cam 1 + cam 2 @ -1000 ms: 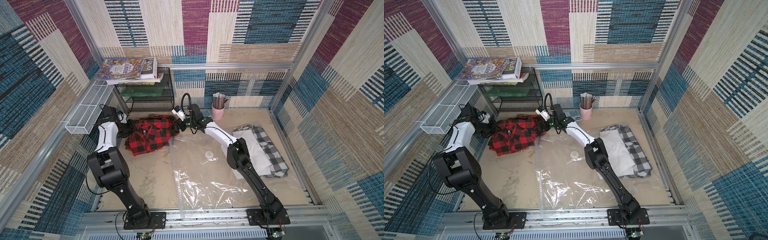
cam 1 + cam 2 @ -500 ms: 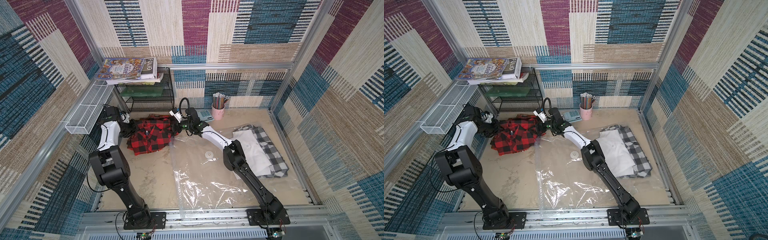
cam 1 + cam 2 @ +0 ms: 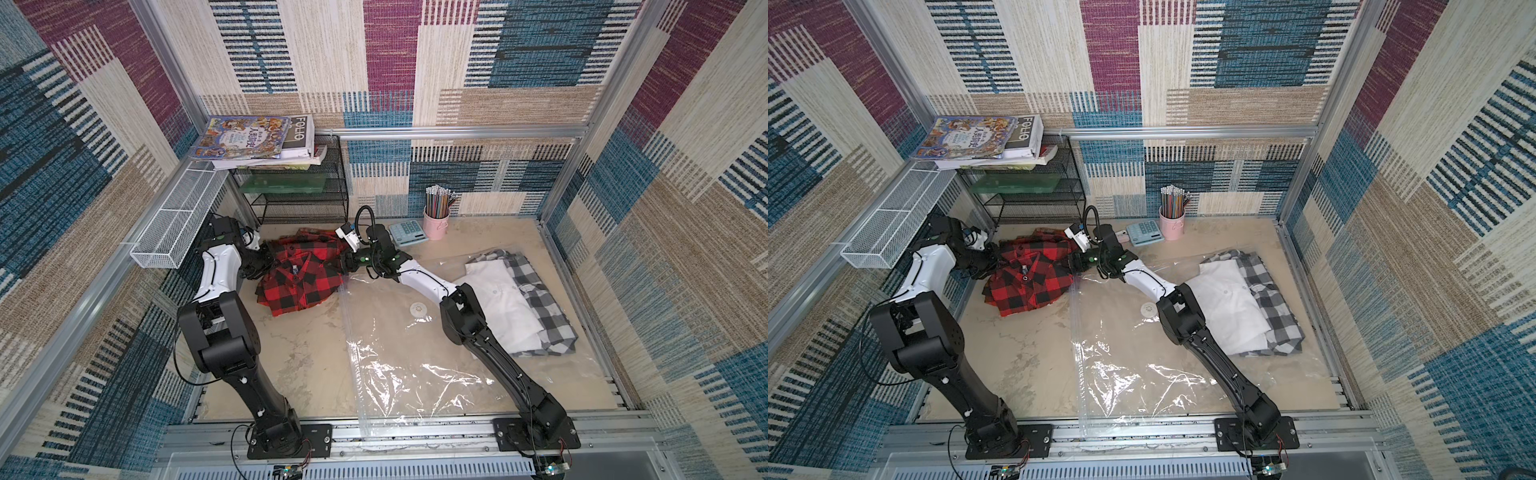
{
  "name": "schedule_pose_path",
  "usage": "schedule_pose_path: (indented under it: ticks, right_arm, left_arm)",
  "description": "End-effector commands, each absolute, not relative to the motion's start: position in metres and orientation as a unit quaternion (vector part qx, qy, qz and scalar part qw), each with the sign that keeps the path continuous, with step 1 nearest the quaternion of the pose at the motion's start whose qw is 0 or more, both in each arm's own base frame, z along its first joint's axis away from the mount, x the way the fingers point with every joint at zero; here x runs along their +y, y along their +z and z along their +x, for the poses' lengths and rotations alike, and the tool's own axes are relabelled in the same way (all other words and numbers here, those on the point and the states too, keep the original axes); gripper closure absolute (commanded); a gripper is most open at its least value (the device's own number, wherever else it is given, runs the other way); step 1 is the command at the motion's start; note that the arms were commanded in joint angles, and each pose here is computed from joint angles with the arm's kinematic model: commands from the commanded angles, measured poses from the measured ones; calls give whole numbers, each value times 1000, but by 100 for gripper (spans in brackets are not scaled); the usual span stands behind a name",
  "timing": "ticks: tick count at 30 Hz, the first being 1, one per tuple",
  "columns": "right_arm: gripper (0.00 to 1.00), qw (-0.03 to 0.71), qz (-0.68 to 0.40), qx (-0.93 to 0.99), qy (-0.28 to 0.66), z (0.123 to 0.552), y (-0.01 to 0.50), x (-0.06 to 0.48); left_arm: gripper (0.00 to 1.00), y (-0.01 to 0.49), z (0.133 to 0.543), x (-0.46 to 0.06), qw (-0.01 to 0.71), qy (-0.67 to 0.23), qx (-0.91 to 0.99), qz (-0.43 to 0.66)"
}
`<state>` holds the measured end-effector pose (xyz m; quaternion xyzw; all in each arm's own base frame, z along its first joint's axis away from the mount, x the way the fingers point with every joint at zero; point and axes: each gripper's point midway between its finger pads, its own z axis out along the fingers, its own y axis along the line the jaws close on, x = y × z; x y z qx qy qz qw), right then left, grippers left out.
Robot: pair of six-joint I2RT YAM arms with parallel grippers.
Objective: Take the shirt out of the vacuum bag
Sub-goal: Place the shirt at the center of the board.
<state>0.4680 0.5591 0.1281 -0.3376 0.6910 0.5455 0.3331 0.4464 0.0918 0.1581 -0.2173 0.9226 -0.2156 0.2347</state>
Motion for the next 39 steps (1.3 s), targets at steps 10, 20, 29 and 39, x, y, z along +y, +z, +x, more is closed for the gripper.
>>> schedule_pose_path:
  ticks: [10,20,29,39]
  right_arm:
    - [100,367,-288,691,552,479,139,570]
    - [100,392,-287,695,531,472,193,571]
    - [100,398,-268,718,504,469,226,562]
    - [100,364,-215,776,468,465,229,547]
  left_arm:
    - [98,161,440,83,235,-232,922,-201]
    - [98,199,446,80,270,-243,913,-188]
    - [98,243,456,75,311,-267,895,-175]
    - [98,254,463,77,311,-272,894,-172]
